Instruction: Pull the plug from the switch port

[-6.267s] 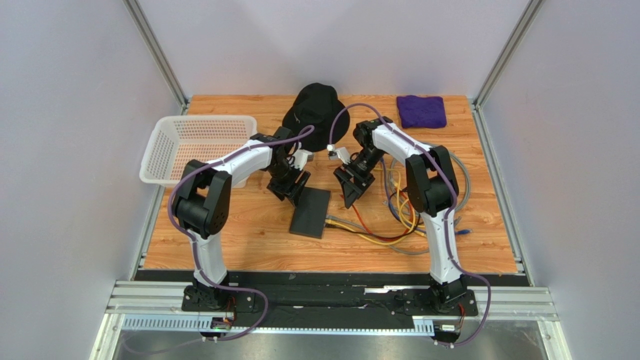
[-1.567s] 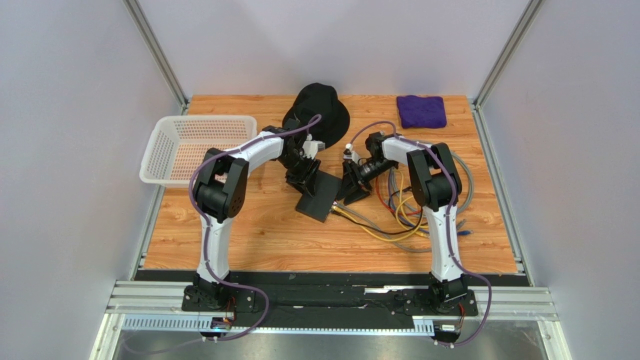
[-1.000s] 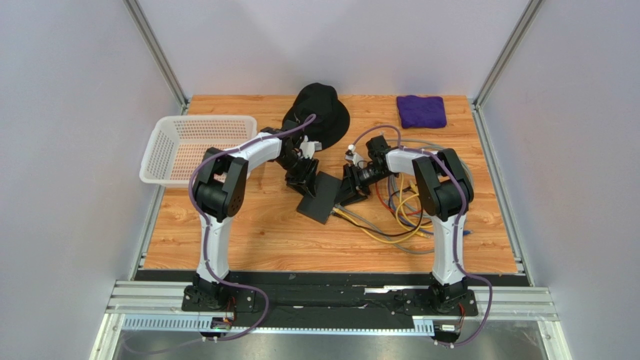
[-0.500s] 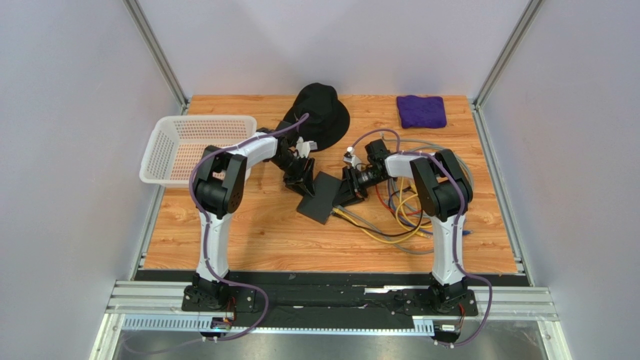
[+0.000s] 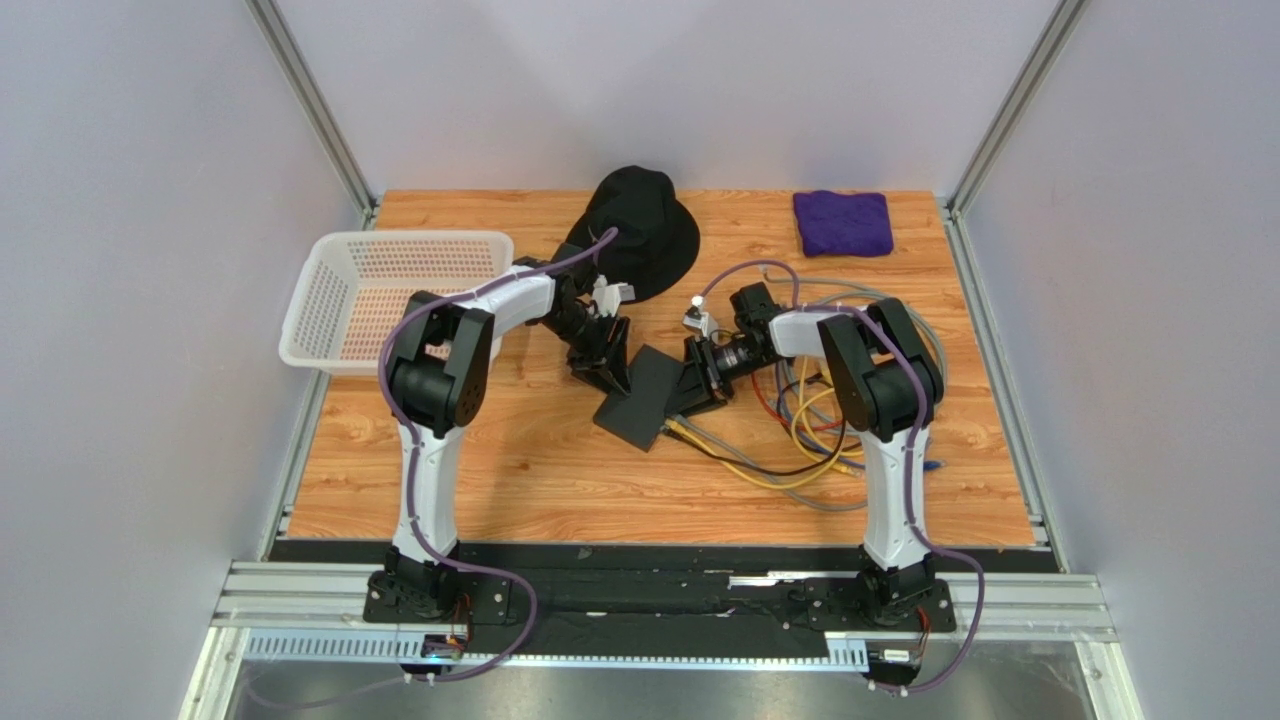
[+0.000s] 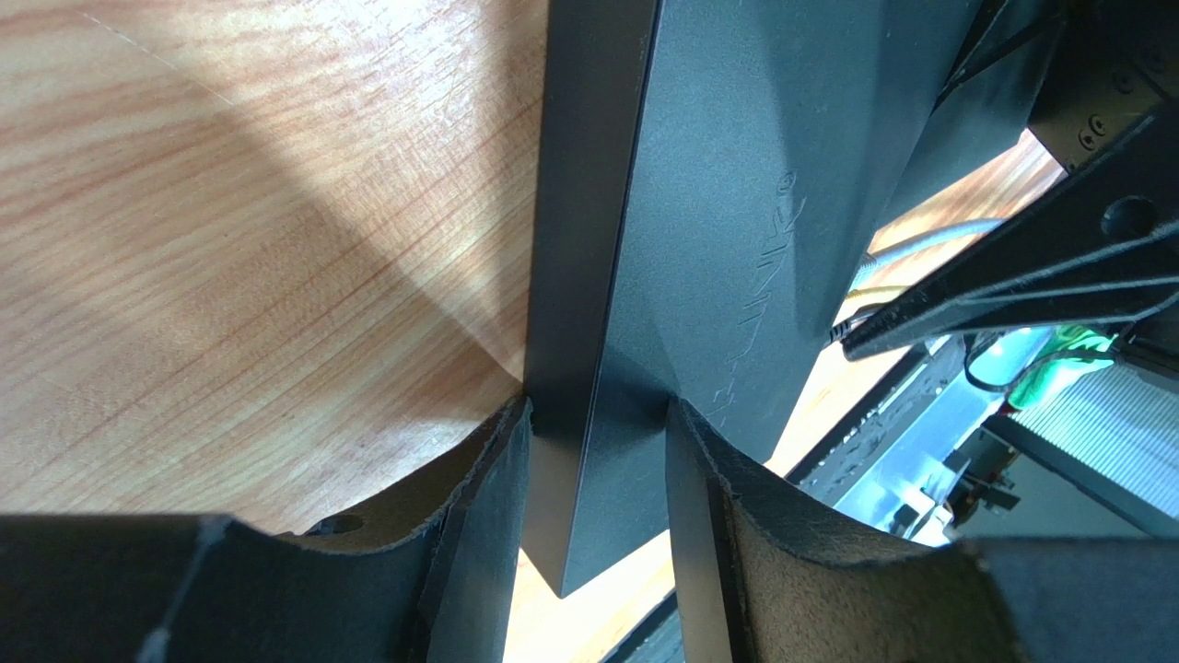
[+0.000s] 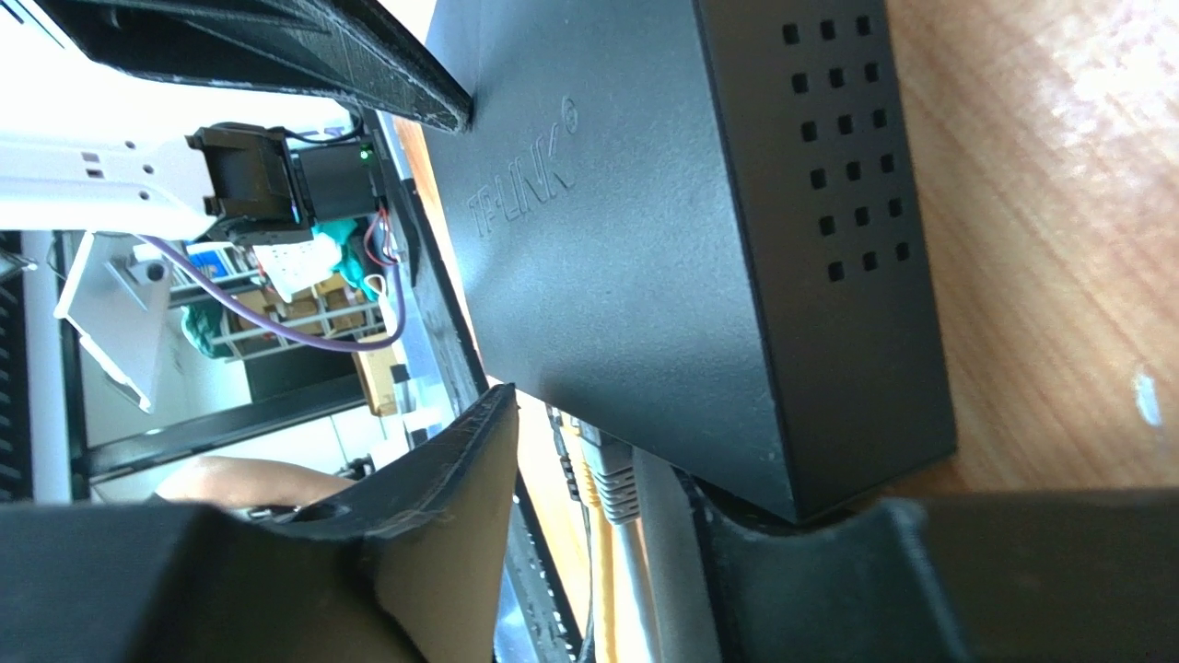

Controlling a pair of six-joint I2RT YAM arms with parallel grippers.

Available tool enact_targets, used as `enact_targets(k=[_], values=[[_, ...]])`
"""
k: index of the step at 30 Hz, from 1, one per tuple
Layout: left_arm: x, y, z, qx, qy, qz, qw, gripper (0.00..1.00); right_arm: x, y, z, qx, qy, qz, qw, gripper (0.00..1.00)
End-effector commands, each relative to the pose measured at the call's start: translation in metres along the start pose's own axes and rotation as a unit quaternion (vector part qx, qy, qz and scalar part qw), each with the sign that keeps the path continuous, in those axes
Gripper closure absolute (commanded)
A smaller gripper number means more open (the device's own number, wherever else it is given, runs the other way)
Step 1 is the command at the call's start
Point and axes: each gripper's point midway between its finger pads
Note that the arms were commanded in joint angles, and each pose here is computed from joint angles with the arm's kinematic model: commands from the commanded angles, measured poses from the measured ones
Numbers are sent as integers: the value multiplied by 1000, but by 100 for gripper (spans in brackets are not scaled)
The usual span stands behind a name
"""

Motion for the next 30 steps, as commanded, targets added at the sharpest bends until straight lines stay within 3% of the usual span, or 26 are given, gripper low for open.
enact_targets(k=[1, 17, 28, 30], values=[[26, 36, 32, -25, -50, 62, 997, 52, 8, 14, -17, -16, 12, 20, 1000, 59], [28, 39, 36, -24, -53, 64, 996, 52, -2, 22, 14, -117, -54, 2, 992, 62], [25, 39, 36, -19, -56, 64, 996, 51, 1, 10, 7, -110, -41, -8, 993, 94], [25, 39, 36, -18, -58, 64, 996, 51, 3, 7, 3, -98, -36, -8, 995, 96]])
Point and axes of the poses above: each gripper's point midway between its finger pads, its own x axis out along the fingers, its own z axis along the line the jaws close on, y = z × x, and after that the axes turned 5 degrees about x, right-handed
